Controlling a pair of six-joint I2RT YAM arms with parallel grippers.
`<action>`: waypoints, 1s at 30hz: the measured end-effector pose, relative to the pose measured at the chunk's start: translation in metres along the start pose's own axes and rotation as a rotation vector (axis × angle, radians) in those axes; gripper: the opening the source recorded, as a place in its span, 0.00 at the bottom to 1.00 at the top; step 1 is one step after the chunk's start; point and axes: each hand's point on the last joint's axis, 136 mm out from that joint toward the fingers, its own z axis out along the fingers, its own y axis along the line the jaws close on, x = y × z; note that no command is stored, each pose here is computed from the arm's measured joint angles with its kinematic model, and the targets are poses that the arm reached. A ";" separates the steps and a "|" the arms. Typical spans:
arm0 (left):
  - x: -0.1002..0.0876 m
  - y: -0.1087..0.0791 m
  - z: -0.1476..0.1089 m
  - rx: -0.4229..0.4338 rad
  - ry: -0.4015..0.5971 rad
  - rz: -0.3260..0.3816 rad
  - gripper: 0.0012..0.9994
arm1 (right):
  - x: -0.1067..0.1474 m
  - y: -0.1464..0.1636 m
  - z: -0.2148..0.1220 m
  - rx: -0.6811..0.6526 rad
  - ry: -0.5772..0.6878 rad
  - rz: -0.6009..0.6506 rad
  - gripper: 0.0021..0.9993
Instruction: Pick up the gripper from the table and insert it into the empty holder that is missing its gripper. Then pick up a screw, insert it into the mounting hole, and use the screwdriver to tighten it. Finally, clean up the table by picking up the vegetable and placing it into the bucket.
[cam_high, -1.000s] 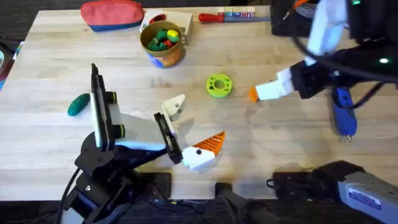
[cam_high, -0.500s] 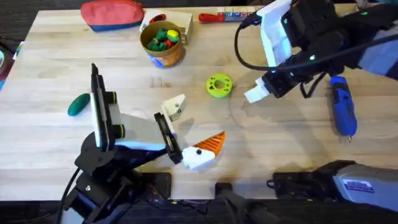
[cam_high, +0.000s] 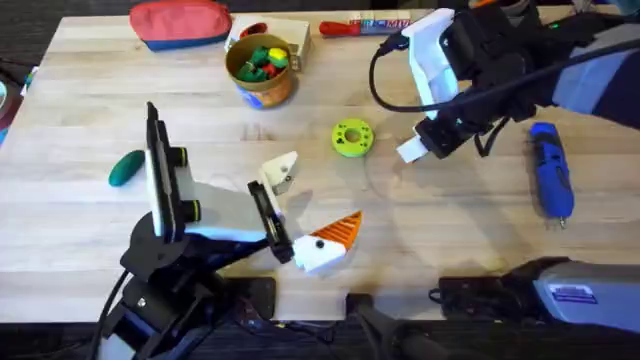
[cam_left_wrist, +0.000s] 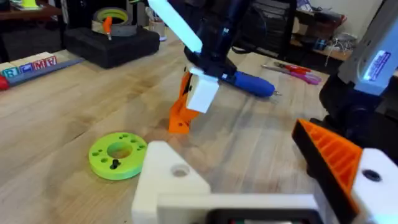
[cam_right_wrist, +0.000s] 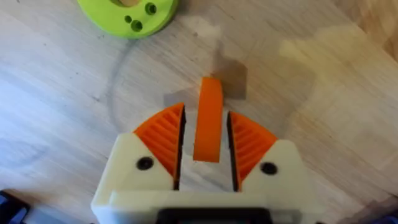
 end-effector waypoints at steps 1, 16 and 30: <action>0.000 0.000 0.000 0.000 0.000 -0.002 0.86 | 0.000 0.000 0.000 0.000 0.000 0.000 0.41; 0.000 0.000 0.000 0.000 0.000 -0.002 0.86 | -0.006 -0.001 -0.012 0.001 -0.002 -0.001 0.36; 0.000 0.000 0.000 0.000 0.000 -0.002 0.86 | -0.001 0.001 -0.012 -0.005 0.019 -0.001 0.23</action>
